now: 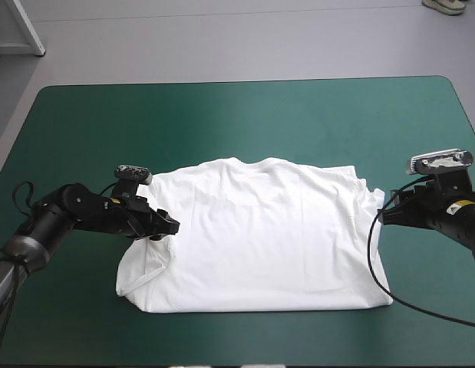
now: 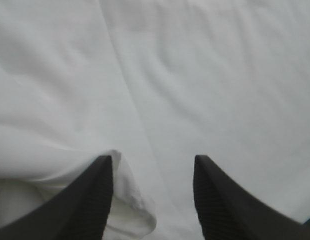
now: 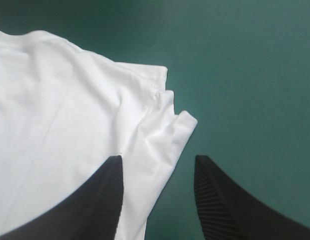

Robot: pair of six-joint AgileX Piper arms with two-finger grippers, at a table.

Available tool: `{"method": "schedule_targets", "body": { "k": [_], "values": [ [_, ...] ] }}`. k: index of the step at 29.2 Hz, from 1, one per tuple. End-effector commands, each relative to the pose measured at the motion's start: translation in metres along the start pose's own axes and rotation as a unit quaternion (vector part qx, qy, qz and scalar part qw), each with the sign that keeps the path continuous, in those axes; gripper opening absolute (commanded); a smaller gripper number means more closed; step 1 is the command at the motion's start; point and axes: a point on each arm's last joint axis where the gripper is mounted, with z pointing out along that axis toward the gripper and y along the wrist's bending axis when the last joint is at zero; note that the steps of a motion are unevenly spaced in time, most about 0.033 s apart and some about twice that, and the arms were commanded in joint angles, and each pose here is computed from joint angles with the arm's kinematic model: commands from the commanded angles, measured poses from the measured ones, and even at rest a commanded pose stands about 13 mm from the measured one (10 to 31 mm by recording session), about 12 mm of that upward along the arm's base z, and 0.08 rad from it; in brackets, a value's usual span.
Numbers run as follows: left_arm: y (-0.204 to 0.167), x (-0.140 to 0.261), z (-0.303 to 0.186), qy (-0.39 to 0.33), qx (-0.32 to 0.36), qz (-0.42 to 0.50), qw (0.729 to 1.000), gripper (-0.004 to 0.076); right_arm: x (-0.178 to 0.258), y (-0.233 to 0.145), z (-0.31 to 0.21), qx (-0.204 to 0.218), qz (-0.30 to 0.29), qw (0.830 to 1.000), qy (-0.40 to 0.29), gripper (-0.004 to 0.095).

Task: Fold the cloth

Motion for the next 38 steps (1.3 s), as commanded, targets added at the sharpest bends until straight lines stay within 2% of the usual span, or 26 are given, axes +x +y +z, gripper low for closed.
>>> {"method": "schedule_targets", "body": {
  "k": [1,7,11,13,17,31,35,38],
  "values": [
    [-0.012,-0.007,-0.025,-0.051,-0.005,0.019,0.999,0.0374,-0.008,-0.006,0.018,0.006,0.008,1.0,0.004,0.0436],
    [-0.011,0.006,-0.043,-0.032,-0.058,0.032,0.997,0.0373,-0.003,-0.014,0.056,0.001,0.006,0.998,0.062,0.0377],
    [-0.009,0.014,-0.048,-0.034,-0.086,0.03,0.995,0.0373,-0.008,-0.02,0.071,0.019,0.0,0.999,0.041,0.038],
    [-0.011,0.015,-0.052,-0.041,-0.086,0.026,0.995,0.0371,-0.01,-0.024,0.082,0.027,0.005,0.999,0.027,0.0382],
    [-0.014,0.018,-0.058,-0.048,-0.085,0.028,0.995,0.0371,-0.006,-0.029,0.112,0.027,0.015,0.998,0.046,0.0432],
    [-0.015,0.02,-0.06,-0.042,-0.084,0.03,0.995,0.037,-0.004,-0.044,0.191,0.018,0.037,0.996,0.082,0.0431],
    [-0.015,0.02,-0.06,-0.042,-0.086,0.03,0.995,0.037,0.004,-0.044,0.201,0.014,0.035,0.994,0.106,0.0401],
    [-0.014,0.02,-0.06,-0.043,-0.091,0.032,0.994,0.0367,0.009,-0.043,0.204,0.006,0.036,0.991,0.127,0.0328]
  ]
}}
